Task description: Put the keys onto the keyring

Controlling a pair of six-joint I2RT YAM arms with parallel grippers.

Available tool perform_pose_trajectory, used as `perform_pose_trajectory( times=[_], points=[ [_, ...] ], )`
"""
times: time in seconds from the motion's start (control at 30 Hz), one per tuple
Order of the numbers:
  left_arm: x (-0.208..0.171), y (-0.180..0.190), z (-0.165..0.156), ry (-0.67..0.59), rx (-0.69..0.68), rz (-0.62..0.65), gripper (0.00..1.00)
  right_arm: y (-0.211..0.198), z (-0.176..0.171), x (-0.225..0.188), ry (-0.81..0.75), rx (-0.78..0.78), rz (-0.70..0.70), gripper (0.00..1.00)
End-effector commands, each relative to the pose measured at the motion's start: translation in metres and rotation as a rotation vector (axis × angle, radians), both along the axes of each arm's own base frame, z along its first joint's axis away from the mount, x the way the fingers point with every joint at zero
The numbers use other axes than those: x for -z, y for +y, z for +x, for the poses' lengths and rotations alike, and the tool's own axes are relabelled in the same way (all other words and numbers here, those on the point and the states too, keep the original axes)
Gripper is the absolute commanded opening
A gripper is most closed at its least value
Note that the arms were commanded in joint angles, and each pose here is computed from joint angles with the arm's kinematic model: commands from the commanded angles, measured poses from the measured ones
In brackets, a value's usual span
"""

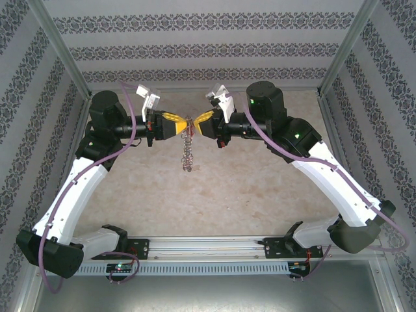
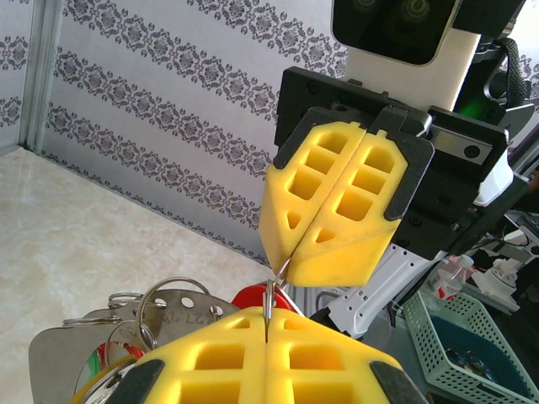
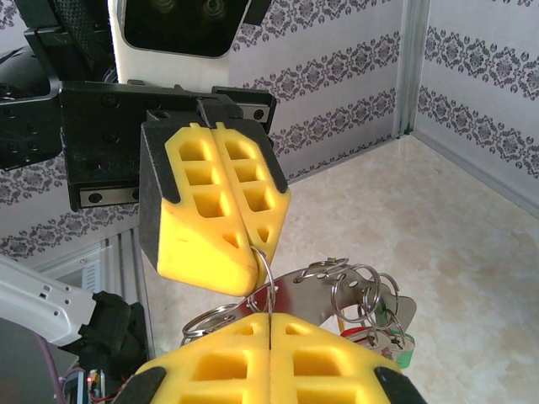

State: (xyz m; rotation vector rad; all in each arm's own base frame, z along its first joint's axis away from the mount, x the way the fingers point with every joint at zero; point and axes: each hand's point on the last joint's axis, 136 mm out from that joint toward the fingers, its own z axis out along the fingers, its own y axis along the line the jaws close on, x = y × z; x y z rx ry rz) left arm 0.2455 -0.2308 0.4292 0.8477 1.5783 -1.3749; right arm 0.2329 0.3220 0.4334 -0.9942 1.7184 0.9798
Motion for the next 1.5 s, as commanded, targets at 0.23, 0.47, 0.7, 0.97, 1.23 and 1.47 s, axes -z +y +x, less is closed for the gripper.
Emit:
perform_pose_trajectory(
  times=[0.23,0.47,0.7,0.97,1.23,1.47],
  points=[
    [-0.022,0.000,-0.015,-0.081,0.027,-0.026,0.00,0.007,0.001,-0.003,-0.002,-0.015,0.018,0.00],
    [-0.021,0.000,-0.015,-0.080,0.030,-0.027,0.00,0.009,0.003,-0.003,0.000,-0.021,0.017,0.00],
    [-0.021,0.000,-0.016,-0.081,0.031,-0.029,0.00,0.011,0.003,-0.005,-0.002,-0.029,0.020,0.00],
    [-0.021,0.000,-0.017,-0.081,0.036,-0.032,0.00,0.011,0.001,-0.007,-0.002,-0.037,0.028,0.00],
    [-0.018,-0.001,-0.017,-0.078,0.038,-0.023,0.00,0.012,0.001,-0.011,-0.010,-0.042,0.038,0.00],
    [-0.018,-0.002,-0.017,-0.079,0.039,-0.015,0.00,0.016,0.003,-0.015,-0.015,-0.053,0.044,0.00]
  ],
)
